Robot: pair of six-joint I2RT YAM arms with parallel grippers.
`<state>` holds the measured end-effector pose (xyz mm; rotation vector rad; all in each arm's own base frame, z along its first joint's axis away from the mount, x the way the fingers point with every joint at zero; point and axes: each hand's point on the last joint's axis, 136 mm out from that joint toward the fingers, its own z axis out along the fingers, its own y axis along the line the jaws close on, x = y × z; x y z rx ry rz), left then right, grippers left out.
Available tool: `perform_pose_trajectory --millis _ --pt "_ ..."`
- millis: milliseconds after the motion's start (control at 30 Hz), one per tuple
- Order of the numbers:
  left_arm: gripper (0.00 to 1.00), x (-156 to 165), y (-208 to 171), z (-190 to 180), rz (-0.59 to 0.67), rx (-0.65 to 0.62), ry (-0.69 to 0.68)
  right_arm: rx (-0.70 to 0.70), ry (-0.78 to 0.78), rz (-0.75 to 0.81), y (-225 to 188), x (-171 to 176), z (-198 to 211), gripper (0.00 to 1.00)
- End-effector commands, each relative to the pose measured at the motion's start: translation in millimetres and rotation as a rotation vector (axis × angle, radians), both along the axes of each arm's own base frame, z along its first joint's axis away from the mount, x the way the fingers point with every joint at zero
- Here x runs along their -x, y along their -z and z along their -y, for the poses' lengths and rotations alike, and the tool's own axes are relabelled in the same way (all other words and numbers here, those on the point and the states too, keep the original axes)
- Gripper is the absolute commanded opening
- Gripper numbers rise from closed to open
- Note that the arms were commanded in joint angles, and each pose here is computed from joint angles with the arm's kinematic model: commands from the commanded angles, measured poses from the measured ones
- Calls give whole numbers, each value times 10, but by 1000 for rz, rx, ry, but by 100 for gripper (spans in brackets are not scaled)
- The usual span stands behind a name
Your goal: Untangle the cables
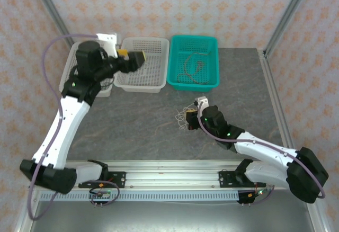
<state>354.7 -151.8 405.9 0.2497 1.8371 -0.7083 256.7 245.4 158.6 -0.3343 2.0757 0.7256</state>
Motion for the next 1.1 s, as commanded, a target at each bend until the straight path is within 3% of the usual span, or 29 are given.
perform_pose_trajectory --millis 0,100,200,300,400,500,567,633,800,900,1067 --pt "98 392 194 344 144 -131 237 -133 -159 44 -367 66 -333 0" --pt "100 609 383 366 197 -169 259 -122 -179 -14 -262 41 -431 0" --pt "100 635 595 288 167 -195 222 -32 -167 -124 127 -20 -460 0" --pt "100 618 762 262 94 -214 209 -41 -187 -222 416 15 -471 0" --pt "100 551 949 246 -4 -209 181 -90 -100 -265 486 -31 -313 0" --pt "98 406 1309 143 -178 -248 92 -163 30 -232 418 -100 -34 0" --pt "89 321 1548 70 -306 -264 15 -164 84 -232 437 -110 116 0" --pt "73 259 1766 32 -408 -271 -78 -86 114 -289 597 -73 229 0" --pt "57 314 2201 250 -579 -307 -213 -49 45 -324 715 59 220 0" --pt "45 356 2500 392 -736 -244 -321 -33 46 -334 788 93 255 0" --pt "43 336 2873 722 -888 -176 -400 11 51 -335 866 118 314 0"
